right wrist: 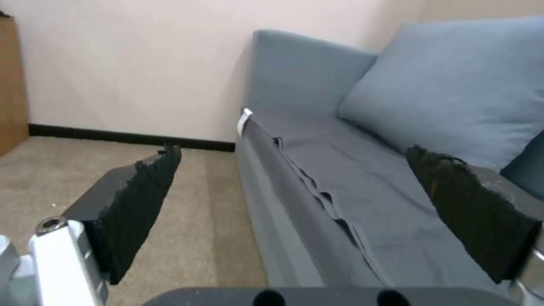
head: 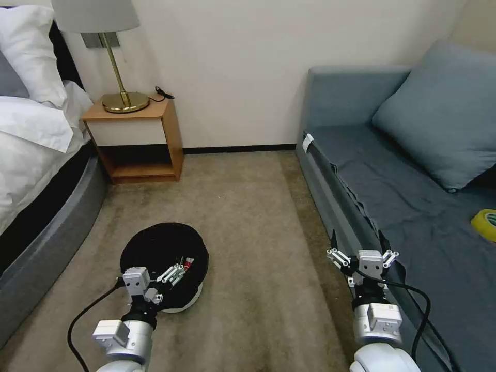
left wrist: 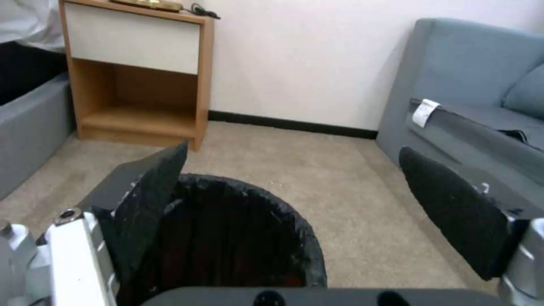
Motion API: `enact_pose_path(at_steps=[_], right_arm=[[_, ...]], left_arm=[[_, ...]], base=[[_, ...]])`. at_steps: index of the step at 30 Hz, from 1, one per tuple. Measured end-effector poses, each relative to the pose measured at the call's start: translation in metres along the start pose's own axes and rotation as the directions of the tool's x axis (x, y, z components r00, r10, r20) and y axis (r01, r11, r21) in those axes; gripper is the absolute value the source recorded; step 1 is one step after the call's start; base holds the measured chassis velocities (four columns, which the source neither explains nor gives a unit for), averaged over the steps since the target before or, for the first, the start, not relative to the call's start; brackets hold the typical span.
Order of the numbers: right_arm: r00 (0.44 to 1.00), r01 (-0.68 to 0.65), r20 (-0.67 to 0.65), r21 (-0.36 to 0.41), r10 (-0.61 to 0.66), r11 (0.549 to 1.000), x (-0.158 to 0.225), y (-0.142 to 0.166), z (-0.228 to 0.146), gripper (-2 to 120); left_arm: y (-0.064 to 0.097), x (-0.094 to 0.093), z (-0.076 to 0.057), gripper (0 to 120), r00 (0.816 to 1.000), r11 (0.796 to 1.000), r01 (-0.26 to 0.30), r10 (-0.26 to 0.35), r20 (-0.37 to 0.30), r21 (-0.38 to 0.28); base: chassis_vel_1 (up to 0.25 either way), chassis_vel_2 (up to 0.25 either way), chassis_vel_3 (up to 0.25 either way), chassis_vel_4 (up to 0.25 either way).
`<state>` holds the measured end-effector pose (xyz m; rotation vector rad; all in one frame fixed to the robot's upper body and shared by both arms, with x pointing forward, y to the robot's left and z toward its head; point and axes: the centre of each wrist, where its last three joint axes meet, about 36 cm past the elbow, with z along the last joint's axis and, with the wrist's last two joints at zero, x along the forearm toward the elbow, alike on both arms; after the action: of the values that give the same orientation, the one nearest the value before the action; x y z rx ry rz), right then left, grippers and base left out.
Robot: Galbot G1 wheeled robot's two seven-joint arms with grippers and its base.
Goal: Pick up the trash bin, then pick up the garbage on the floor and place it into the trash bin.
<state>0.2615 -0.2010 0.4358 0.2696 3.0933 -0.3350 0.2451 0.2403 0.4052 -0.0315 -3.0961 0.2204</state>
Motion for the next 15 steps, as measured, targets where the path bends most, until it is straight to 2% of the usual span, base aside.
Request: enact_pose_path(at_steps=[15], right_arm=[[1.0, 0.01, 0.001, 0.0, -0.01, 1.0, -0.0004, -0.0017, 0.0009, 100]], left_arm=[[0.002, 0.0019, 0.0033, 100, 1.0, 1.0, -0.009, 0.009, 0.007, -0.025]], base=[[0.0, 0.0, 0.0, 0.0]])
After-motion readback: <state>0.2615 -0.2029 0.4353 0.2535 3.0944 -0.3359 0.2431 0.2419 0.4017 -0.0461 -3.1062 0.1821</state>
